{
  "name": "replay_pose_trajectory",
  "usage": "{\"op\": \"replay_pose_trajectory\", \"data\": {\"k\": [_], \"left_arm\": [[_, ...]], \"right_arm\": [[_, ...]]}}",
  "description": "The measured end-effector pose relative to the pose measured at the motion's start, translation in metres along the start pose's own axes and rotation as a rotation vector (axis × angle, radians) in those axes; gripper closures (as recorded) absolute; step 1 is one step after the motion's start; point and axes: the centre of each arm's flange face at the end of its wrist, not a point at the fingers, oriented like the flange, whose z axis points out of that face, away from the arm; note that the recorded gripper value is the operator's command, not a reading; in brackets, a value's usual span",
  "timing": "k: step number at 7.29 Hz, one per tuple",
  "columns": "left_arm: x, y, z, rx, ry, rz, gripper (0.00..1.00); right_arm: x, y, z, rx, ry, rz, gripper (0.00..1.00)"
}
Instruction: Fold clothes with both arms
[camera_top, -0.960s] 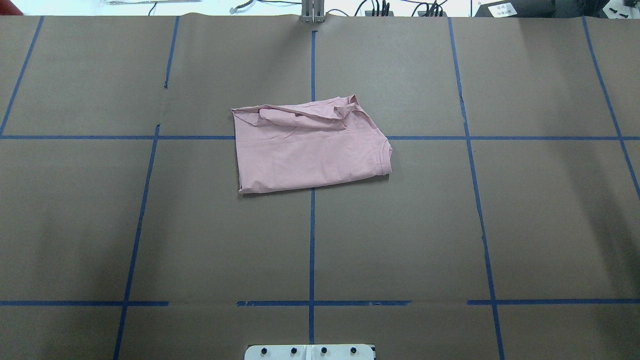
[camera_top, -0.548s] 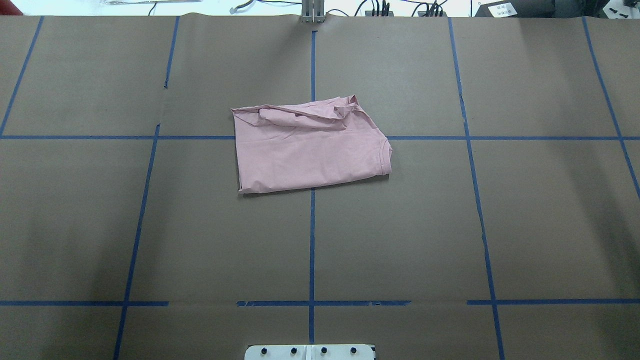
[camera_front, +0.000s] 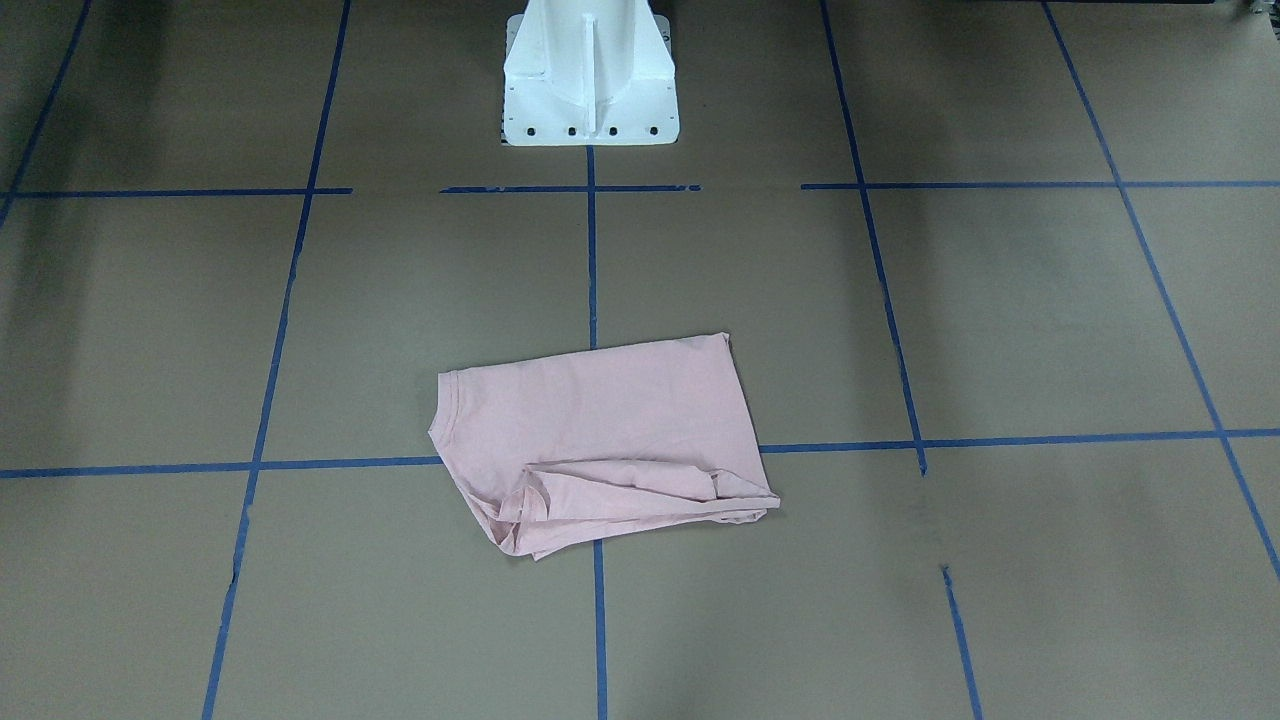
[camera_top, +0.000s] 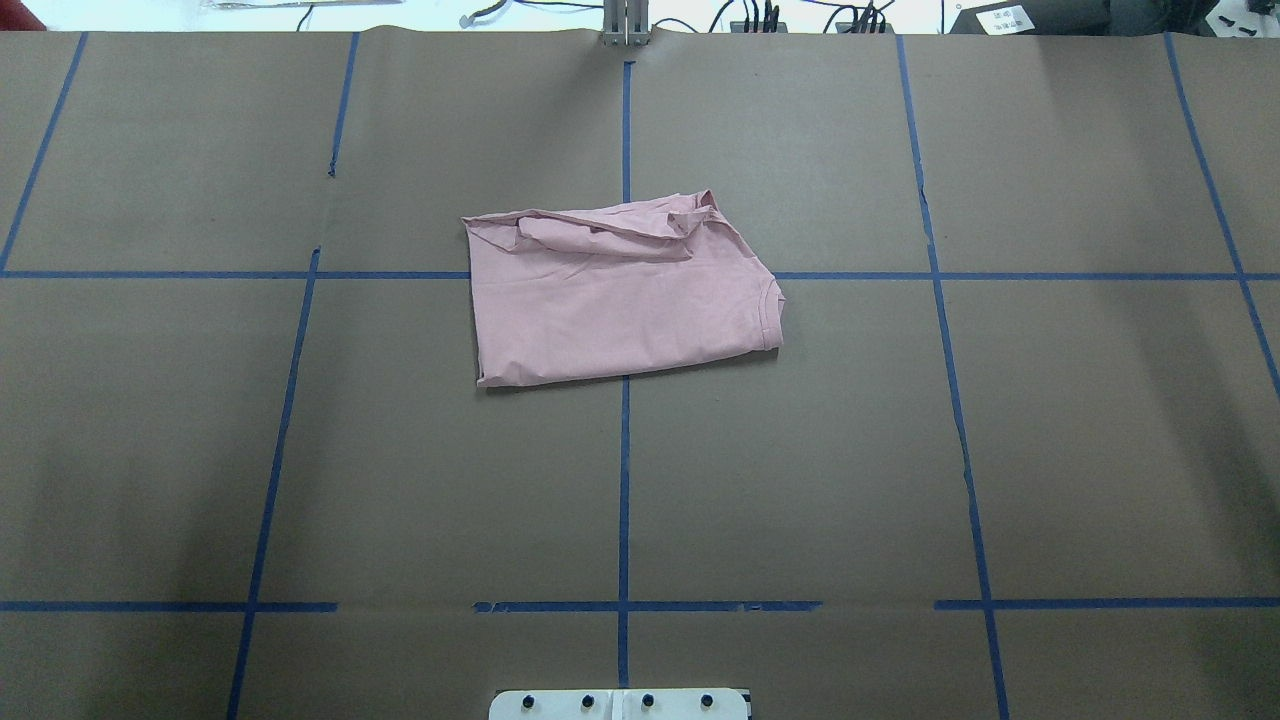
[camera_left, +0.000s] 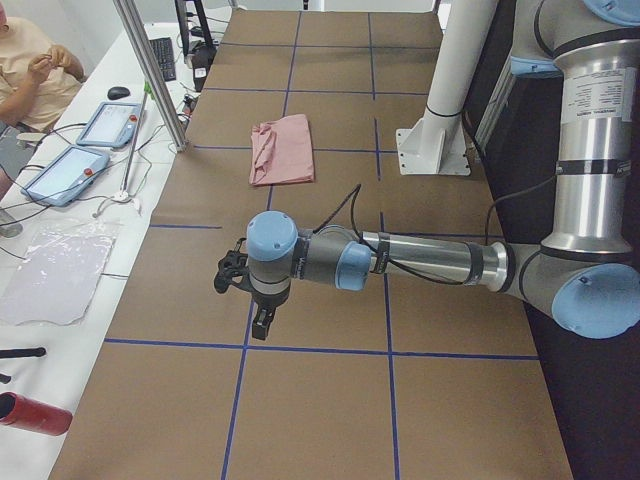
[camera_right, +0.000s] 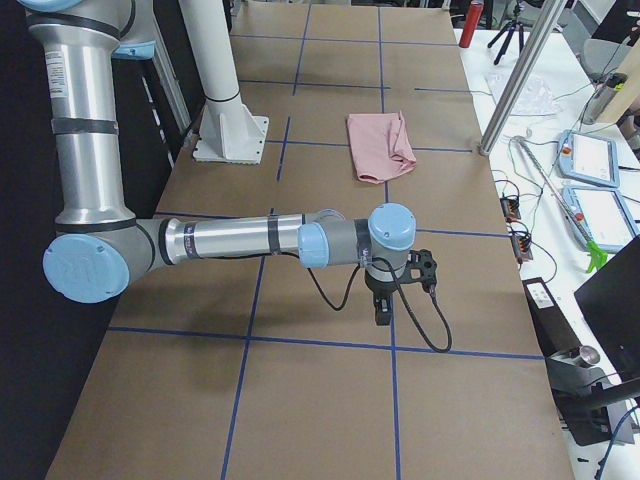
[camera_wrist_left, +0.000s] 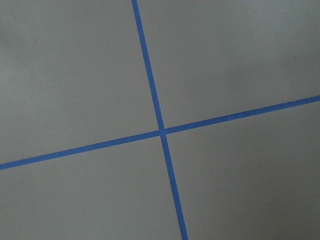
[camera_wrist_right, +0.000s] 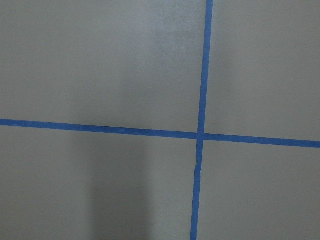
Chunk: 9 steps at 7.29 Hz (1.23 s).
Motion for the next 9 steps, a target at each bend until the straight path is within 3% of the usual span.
{"op": "replay_pose_trajectory", "data": {"k": [9], "left_arm": [[-0.0093, 0.0046, 0.0111, -0.113, 0.002, -0.114, 0.0]], "right_arm": [[0.0005, 0.001, 0.008, -0.019, 0.0, 0.004, 0.0]]}}
